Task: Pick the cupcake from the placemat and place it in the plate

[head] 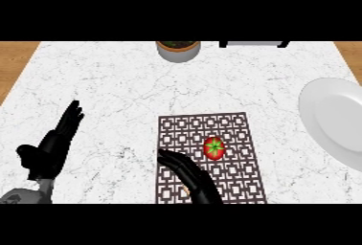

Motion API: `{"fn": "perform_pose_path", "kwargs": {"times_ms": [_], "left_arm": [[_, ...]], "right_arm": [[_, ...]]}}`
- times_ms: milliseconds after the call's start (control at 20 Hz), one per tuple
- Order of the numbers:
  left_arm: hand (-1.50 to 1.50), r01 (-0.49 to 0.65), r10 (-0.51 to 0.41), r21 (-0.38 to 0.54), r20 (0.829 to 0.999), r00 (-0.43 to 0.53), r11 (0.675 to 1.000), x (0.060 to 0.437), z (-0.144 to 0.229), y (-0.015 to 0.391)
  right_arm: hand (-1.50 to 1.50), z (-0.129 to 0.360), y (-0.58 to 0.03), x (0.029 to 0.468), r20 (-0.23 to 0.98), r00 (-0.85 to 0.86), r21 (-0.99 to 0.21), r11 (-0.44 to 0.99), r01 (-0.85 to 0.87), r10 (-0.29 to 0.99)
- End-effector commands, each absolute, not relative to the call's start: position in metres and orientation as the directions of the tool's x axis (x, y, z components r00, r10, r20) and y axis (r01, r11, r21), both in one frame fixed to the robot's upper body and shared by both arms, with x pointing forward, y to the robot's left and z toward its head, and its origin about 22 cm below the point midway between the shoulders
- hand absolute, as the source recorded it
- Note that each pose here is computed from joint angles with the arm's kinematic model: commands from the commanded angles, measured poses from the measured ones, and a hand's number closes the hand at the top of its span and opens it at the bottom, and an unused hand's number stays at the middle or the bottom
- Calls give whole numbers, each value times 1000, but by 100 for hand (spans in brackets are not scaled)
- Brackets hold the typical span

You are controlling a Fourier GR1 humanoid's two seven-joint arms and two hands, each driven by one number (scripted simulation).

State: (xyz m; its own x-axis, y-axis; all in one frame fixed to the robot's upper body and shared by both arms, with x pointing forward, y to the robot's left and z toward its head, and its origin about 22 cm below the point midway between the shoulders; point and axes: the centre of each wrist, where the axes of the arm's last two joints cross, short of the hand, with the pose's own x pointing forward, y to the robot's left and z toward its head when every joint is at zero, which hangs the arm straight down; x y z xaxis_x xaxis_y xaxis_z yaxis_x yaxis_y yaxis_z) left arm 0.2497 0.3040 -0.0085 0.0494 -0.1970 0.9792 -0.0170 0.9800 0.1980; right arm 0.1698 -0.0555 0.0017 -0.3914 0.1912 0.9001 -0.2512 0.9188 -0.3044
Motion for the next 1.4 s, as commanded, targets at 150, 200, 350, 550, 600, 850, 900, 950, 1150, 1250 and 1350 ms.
{"fn": "perform_pose_path", "kwargs": {"times_ms": [150, 200, 350, 550, 600, 850, 900, 950, 1150, 1250, 1350], "left_arm": [[0, -13, -180, 181, 981, 68, 983, 256, -36, 310], [0, -6, -174, 174, 984, 33, 985, 243, -34, 303], [0, -31, -173, 175, 983, 57, 984, 253, -23, 321], [0, -13, -183, 184, 981, 66, 983, 253, -21, 306], [0, -15, -188, 189, 981, 54, 982, 250, -21, 300], [0, -20, -196, 197, 980, 44, 980, 246, -16, 293], [0, -5, -186, 186, 981, 56, 982, 248, -20, 312], [0, -5, -192, 192, 980, 47, 981, 255, -36, 287], [0, 10, -194, 194, 980, 52, 981, 239, -30, 310], [0, -4, -184, 184, 982, 38, 983, 252, -22, 304], [0, -5, -193, 193, 981, 37, 981, 238, -31, 290]], "right_arm": [[-150, 20, -61, 135, 847, -429, -387, 918, -92, 314], [-150, 11, -49, 136, 833, -424, -429, 899, -87, 356], [-150, 20, -92, 125, 782, -350, -576, 812, -89, 516], [-150, 33, -105, 133, 671, -282, -737, 658, -152, 686], [-150, 39, -110, 142, 635, -255, -772, 613, -171, 729], [-150, 65, -94, 126, 559, -178, -818, 504, -278, 810], [-150, 77, -102, 124, 560, -178, -816, 502, -287, 809], [-150, 78, -87, 131, 559, -173, -809, 487, -329, 811], [-150, 77, -80, 133, 520, -104, -820, 461, -338, 848], [-150, 86, -80, 145, 486, -73, -831, 436, -345, 871], [-150, 72, -81, 150, 472, -79, -835, 416, -359, 878]]}}
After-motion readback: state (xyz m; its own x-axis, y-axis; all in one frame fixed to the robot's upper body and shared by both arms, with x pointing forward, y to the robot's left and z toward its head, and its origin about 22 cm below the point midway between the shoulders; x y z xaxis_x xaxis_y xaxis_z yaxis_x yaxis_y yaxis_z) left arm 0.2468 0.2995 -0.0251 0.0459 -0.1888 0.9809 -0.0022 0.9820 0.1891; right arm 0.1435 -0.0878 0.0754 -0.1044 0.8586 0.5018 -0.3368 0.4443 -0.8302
